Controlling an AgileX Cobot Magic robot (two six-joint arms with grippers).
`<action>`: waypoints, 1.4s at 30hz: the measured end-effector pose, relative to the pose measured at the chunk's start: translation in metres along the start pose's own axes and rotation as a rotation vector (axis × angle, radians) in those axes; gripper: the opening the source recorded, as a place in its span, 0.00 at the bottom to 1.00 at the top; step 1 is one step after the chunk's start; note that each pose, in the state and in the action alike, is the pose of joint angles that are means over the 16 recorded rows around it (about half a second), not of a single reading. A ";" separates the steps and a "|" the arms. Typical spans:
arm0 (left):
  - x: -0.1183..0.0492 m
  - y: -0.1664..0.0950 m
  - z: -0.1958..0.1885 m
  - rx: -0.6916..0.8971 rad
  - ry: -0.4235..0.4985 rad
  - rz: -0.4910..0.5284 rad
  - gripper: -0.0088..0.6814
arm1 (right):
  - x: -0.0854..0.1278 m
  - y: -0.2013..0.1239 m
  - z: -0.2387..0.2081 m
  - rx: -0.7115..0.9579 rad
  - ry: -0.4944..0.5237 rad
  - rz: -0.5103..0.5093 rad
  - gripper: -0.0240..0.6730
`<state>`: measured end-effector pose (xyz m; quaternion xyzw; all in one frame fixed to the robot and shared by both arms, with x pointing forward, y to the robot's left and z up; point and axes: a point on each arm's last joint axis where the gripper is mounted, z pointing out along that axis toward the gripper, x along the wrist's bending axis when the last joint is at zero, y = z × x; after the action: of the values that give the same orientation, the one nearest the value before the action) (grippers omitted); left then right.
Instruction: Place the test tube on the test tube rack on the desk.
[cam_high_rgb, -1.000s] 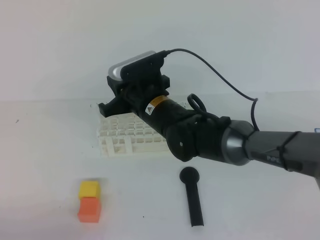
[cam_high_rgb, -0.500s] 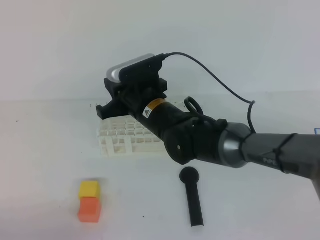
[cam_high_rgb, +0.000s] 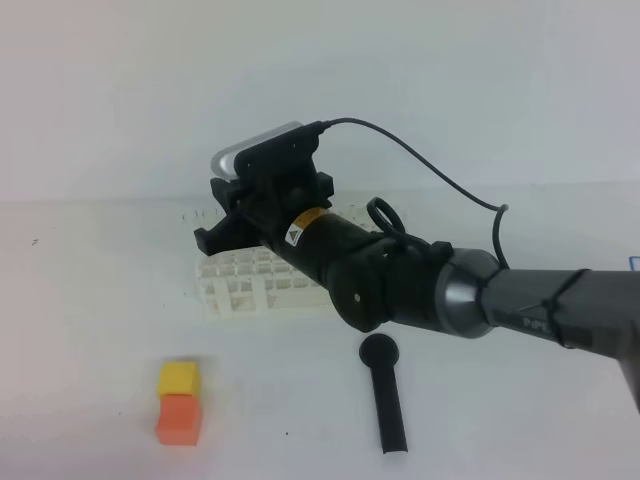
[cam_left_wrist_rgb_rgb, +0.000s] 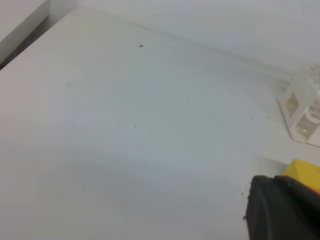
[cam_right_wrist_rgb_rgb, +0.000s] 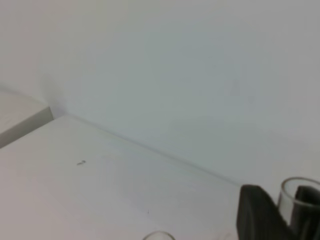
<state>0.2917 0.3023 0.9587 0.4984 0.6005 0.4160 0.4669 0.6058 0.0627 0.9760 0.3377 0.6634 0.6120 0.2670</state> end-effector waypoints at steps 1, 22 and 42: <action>0.000 0.000 0.000 0.001 0.000 0.000 0.01 | 0.000 -0.001 0.000 0.003 0.000 -0.001 0.21; 0.000 0.000 0.000 0.004 0.001 0.005 0.01 | 0.000 -0.009 0.002 0.034 0.005 -0.017 0.33; 0.000 -0.002 0.001 0.006 0.001 0.005 0.01 | 0.002 -0.014 0.003 0.032 0.021 -0.057 0.40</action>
<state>0.2920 0.3024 0.9562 0.5010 0.6007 0.4158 0.4640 0.6054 0.0660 0.9616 0.3166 0.6852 0.5970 0.2718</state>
